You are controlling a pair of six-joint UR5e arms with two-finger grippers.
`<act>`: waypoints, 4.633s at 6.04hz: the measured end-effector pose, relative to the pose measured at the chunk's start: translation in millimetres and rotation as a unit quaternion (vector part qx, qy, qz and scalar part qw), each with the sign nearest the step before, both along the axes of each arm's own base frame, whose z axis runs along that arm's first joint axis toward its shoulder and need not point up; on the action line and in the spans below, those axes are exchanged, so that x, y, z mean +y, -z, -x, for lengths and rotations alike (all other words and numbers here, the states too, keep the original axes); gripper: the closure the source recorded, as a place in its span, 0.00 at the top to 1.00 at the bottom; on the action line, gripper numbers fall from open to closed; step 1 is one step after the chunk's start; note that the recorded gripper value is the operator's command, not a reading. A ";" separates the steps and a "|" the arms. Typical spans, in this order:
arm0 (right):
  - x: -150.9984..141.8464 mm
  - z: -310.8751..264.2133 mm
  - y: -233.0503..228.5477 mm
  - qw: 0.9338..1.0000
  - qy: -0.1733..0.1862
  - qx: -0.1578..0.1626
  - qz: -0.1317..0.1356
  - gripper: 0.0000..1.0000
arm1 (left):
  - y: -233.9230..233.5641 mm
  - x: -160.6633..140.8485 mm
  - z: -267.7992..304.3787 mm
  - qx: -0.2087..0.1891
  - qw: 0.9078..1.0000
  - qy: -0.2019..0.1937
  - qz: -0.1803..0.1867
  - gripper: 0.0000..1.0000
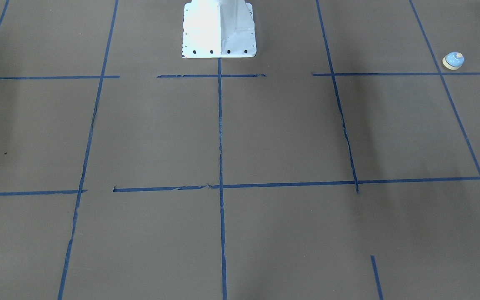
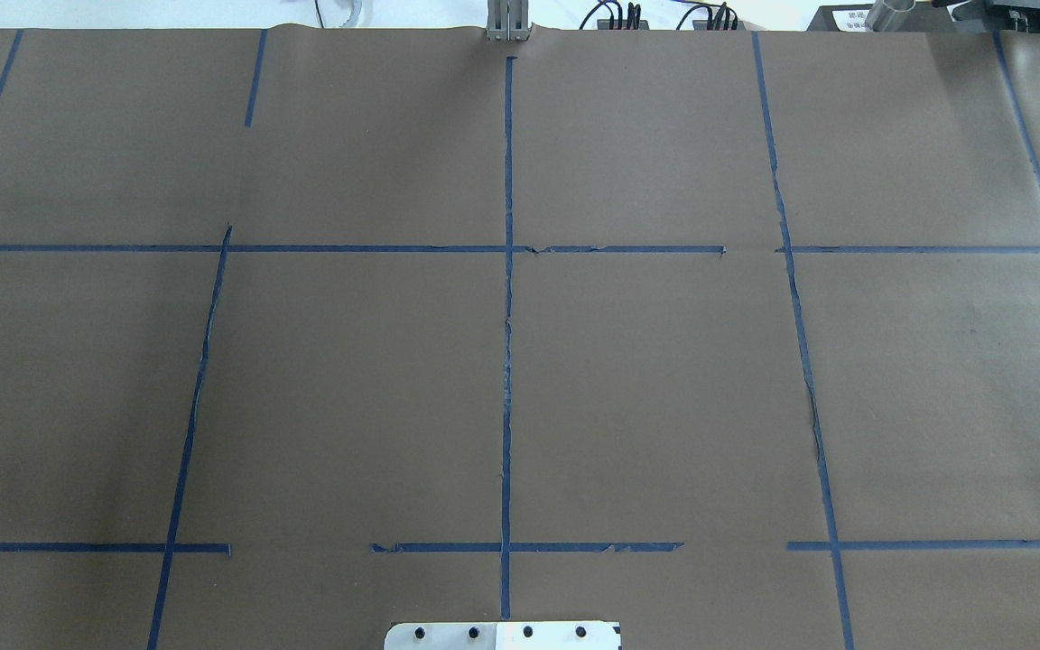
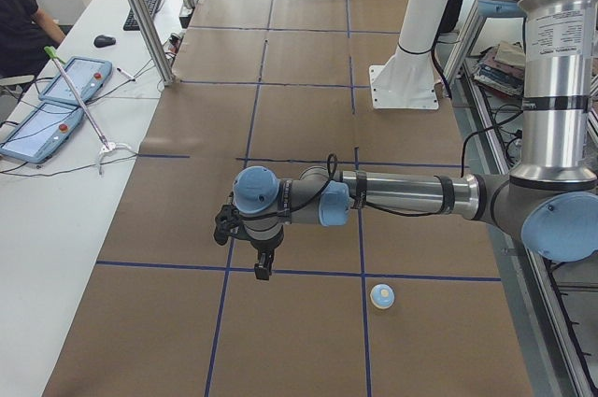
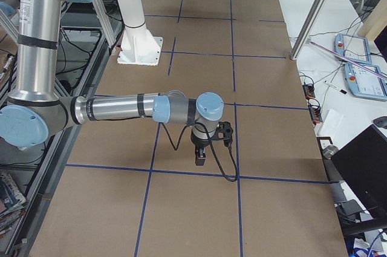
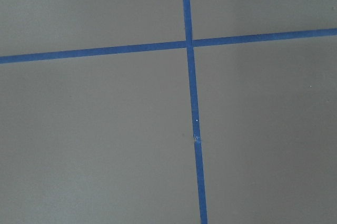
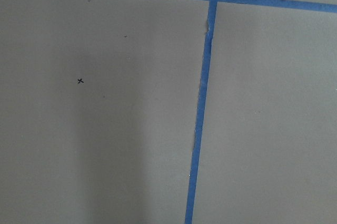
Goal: Place and press bell with both arms
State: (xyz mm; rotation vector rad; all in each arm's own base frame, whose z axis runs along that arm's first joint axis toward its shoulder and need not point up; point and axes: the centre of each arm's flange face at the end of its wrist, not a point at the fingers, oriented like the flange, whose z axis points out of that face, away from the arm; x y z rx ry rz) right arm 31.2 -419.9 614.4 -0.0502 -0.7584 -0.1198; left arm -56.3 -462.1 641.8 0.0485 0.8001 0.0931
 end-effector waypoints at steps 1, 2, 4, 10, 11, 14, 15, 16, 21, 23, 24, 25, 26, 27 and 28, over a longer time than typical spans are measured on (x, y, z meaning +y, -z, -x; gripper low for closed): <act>0.1 0.1 1.9 1.000 0.000 -0.001 -0.002 1.00 | -1.1 2.2 -0.9 -0.001 1.000 -0.005 -0.008 1.00; -0.1 0.1 4.8 1.000 0.000 -0.001 -0.005 1.00 | -5.5 6.5 -1.9 -0.002 1.000 -0.011 -0.015 1.00; -0.9 0.3 6.9 1.000 -0.001 -0.001 -0.007 1.00 | -10.6 11.3 -2.3 -0.001 1.000 -0.013 -0.014 1.00; -3.9 1.8 18.2 1.000 -0.001 -0.007 -0.028 1.00 | -19.0 34.6 -2.5 0.001 1.000 -0.013 -0.018 1.00; -5.0 3.1 20.1 0.999 -0.001 -0.010 -0.035 1.00 | -28.8 52.4 -3.9 0.001 1.000 0.002 -0.007 1.00; -8.2 5.6 26.1 0.998 0.000 -0.022 -0.059 1.00 | -67.7 137.4 -39.8 0.005 1.000 0.022 0.007 1.00; -8.3 5.8 26.6 0.998 0.000 -0.023 -0.062 1.00 | -74.9 153.8 -54.6 0.004 1.000 0.010 0.026 1.00; -8.0 5.9 26.7 0.998 0.000 -0.023 -0.063 1.00 | -83.4 173.1 -62.4 0.001 0.999 0.003 0.046 1.00; -7.7 7.0 28.1 0.997 0.003 -0.025 -0.067 1.00 | -118.6 224.6 -84.7 -0.015 0.994 -0.040 0.099 1.00; -7.3 7.6 28.7 0.997 0.005 -0.025 -0.068 1.00 | -129.9 232.0 -96.6 -0.022 0.992 -0.068 0.108 1.00; -7.3 7.8 28.8 0.997 0.005 -0.025 -0.068 1.00 | -134.1 234.8 -101.4 -0.024 0.990 -0.079 0.112 1.00; -7.3 7.8 28.8 0.997 0.005 -0.025 -0.068 1.00 | -138.0 237.0 -107.4 -0.027 0.989 -0.091 0.116 1.00; -7.3 7.9 28.8 0.997 0.006 -0.025 -0.068 1.00 | -142.6 236.1 -114.1 -0.030 0.987 -0.104 0.117 1.00; -7.3 7.9 28.8 0.997 0.006 -0.025 -0.068 1.00 | -147.9 234.0 -120.7 -0.031 0.986 -0.114 0.117 1.00; -7.3 7.9 29.5 0.997 0.006 -0.025 -0.069 1.00 | -151.2 233.2 -125.6 -0.031 0.985 -0.122 0.118 1.00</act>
